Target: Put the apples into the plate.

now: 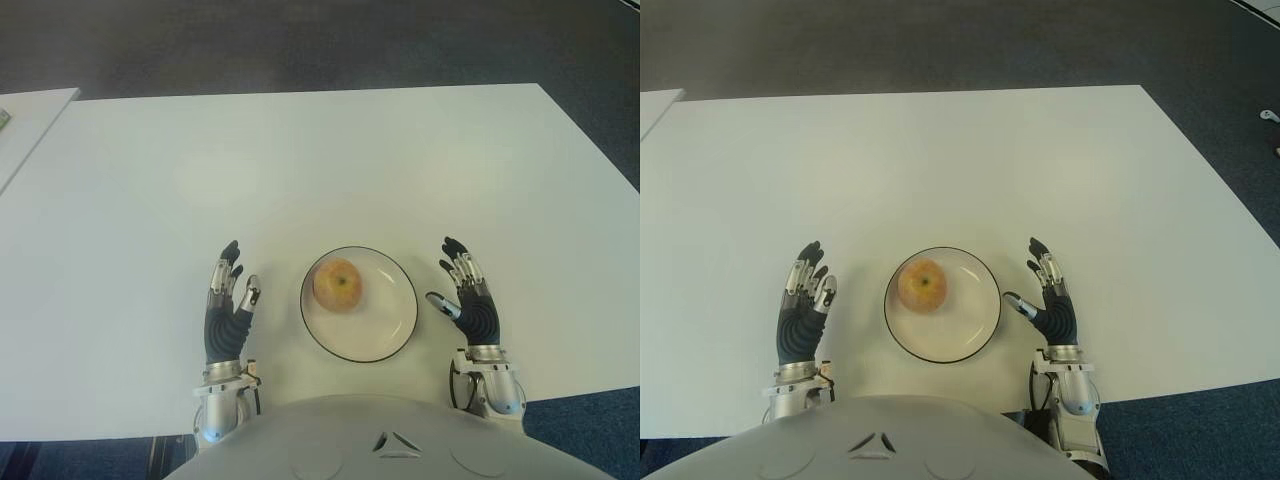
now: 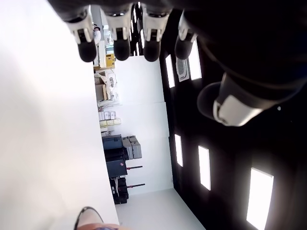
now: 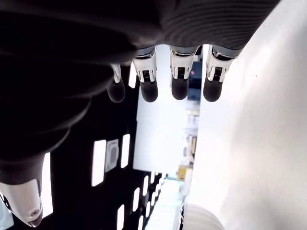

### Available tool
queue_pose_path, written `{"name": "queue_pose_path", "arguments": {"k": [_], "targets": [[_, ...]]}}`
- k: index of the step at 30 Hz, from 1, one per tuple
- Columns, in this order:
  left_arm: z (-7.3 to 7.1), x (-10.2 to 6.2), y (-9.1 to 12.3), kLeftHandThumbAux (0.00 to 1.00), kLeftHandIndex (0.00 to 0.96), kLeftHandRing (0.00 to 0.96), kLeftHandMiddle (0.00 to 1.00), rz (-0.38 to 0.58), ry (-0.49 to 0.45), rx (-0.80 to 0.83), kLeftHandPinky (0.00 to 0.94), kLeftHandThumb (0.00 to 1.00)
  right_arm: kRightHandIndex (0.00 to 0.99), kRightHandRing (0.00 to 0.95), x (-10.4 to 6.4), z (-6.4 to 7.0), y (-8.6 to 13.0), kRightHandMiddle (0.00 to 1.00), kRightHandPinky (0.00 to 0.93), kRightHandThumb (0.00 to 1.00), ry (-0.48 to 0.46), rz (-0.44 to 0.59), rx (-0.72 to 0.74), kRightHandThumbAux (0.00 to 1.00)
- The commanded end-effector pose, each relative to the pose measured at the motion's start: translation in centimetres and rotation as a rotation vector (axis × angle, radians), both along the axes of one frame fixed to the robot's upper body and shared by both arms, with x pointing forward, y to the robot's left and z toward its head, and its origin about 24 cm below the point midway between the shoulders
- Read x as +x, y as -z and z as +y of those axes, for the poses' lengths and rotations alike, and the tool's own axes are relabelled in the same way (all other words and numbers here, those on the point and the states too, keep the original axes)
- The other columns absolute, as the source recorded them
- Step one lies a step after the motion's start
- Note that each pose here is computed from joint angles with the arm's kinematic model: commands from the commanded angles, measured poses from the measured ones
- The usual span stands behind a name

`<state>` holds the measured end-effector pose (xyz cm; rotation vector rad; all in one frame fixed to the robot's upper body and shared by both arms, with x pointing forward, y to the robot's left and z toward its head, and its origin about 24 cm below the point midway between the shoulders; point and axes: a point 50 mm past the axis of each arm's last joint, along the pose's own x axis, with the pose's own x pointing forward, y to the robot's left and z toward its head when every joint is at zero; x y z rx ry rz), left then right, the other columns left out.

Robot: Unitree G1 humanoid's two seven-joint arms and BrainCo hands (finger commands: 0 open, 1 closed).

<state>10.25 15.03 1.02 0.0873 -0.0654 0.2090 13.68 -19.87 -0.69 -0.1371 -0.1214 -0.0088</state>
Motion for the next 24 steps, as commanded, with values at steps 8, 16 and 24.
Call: {"name": "queue_pose_path", "arguments": {"k": [8, 16, 24], "targets": [[-0.23, -0.34, 0.11, 0.518, 0.056, 0.026, 0.039, 0.015, -0.003, -0.026, 0.040, 0.073, 0.000, 0.000, -0.57, 0.12, 0.60, 0.000, 0.000, 0.043, 0.004, 0.057, 0.006, 0.620], [-0.36, -0.39, 0.14, 0.520, 0.055, 0.021, 0.035, 0.017, 0.000, -0.029, 0.028, 0.077, 0.000, 0.000, -0.59, 0.32, 0.55, 0.000, 0.000, 0.040, -0.003, 0.055, 0.012, 0.625], [-0.39, -0.45, 0.12, 0.511, 0.051, 0.010, 0.032, 0.023, 0.002, -0.029, 0.011, 0.074, 0.000, 0.000, -0.71, 0.32, 0.68, 0.000, 0.000, 0.040, -0.009, 0.098, 0.024, 0.623]]}}
